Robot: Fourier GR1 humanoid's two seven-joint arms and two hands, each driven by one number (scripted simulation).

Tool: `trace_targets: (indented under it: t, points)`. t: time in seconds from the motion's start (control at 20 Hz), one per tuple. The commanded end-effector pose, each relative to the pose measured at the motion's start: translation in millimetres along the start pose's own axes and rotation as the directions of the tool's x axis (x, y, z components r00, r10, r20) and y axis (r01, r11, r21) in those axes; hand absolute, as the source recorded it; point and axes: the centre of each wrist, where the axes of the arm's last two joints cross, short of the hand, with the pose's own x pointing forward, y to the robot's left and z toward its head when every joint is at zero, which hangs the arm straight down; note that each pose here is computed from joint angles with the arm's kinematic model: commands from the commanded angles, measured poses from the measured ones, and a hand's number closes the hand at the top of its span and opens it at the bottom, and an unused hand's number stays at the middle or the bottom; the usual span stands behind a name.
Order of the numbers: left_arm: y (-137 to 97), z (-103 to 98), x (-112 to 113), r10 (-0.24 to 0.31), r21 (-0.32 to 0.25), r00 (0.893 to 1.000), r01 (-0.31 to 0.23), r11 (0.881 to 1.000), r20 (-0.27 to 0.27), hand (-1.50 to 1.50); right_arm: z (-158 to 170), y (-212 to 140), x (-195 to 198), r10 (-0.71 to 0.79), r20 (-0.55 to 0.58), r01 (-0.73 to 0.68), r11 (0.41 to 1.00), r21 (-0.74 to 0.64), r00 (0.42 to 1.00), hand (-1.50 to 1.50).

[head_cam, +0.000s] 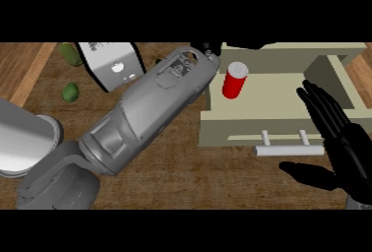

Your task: Pick up the can, place it into the drawer and close the drawer

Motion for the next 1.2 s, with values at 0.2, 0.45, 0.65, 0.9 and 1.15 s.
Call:
trace_targets:
  t: [0.2, 0.45, 0.65, 0.9, 1.15]
  points:
    - [27.8, -12.1, 4.0, 0.013, 0.029, 1.0, -0.013, 1.0, -0.012, -1.5, -13.1, 68.2, -14.7, 0.133, -0.054, -0.131, 0.991, 0.038, 0.99, -1.5]
    - [43.1, -9.1, 10.0, -0.005, 0.025, 1.0, 0.005, 1.0, -0.006, -1.5, -45.4, 83.8, -40.6, 0.133, -0.104, -0.134, 0.991, -0.001, 0.986, -1.5]
    - [64.8, -13.8, 22.2, -0.028, 0.016, 1.0, 0.028, 0.999, 0.008, -1.5, -37.2, 113.3, -57.0, 0.179, -0.129, -0.177, 0.984, 0.029, 0.975, -1.5]
    - [95.4, -14.2, 18.3, -0.009, 0.017, 1.0, 0.009, 1.0, -0.019, -1.5, -43.4, 126.4, -71.5, 0.231, -0.139, -0.23, 0.973, 0.024, 0.963, -1.5]
    - [113.4, -10.7, 11.5, -0.008, -0.012, 0.999, 0.008, 1.0, -0.044, -1.5, -65.9, 131.0, -82.1, 0.285, -0.148, -0.287, 0.958, 0.011, 0.947, -1.5]
